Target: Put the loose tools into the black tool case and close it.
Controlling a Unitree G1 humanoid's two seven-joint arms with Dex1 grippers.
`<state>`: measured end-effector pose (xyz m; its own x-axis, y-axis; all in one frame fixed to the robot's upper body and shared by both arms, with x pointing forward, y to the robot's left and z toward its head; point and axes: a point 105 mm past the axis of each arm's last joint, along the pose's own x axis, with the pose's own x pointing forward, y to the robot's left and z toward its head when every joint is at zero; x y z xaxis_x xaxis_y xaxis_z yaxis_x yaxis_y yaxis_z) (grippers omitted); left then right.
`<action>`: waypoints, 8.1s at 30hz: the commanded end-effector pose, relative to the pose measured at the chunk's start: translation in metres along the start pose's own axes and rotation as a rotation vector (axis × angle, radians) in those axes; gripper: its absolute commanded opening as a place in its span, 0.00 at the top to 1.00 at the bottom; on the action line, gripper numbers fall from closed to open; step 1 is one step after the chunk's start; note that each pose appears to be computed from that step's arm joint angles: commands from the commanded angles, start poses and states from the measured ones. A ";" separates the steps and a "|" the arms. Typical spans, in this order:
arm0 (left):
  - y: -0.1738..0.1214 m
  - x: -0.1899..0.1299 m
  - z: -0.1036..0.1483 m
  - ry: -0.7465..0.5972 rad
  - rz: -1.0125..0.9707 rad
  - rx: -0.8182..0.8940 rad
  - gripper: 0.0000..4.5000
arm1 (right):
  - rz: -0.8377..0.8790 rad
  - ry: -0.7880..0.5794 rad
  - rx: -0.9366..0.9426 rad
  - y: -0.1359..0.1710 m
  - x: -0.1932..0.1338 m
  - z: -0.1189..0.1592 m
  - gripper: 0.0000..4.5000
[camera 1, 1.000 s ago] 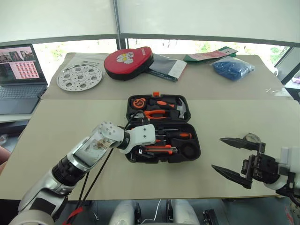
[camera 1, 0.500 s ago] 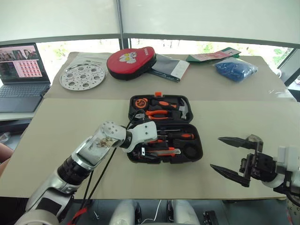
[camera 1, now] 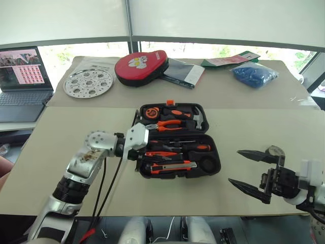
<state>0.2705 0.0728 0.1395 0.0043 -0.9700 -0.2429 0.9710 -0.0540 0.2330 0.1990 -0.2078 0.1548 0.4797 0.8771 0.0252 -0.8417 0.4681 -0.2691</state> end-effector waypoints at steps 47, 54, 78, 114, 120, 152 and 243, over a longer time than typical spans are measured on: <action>-0.023 -0.131 -0.002 -0.251 0.404 -0.097 0.00 | -0.818 0.449 0.086 -0.027 -0.142 -0.028 0.00; -0.024 -0.113 0.008 -0.280 0.350 -0.113 0.00 | -0.547 0.689 0.128 -0.086 -0.105 -0.034 0.00; -0.027 -0.094 0.012 -0.279 0.271 -0.096 0.00 | -0.351 0.841 0.099 -0.140 -0.091 -0.081 0.99; -0.044 -0.090 -0.016 -0.164 0.232 -0.104 0.00 | 0.291 0.829 0.213 -0.017 0.086 -0.051 0.82; -0.045 -0.095 -0.020 -0.155 0.251 -0.102 0.00 | 0.390 0.800 0.194 -0.012 0.093 -0.029 0.42; 0.057 -0.051 -0.067 0.038 0.666 -0.395 0.99 | 0.093 0.405 -0.051 -0.102 0.106 -0.079 0.98; -0.014 -0.142 -0.069 0.191 0.712 0.100 0.33 | -0.092 0.401 -0.638 -0.057 0.007 -0.057 0.32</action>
<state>0.2680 0.2266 0.0934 0.6748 -0.7137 -0.1877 0.6946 0.5282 0.4884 0.2650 -0.2333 0.0920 0.6859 0.6587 -0.3093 -0.5821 0.2416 -0.7764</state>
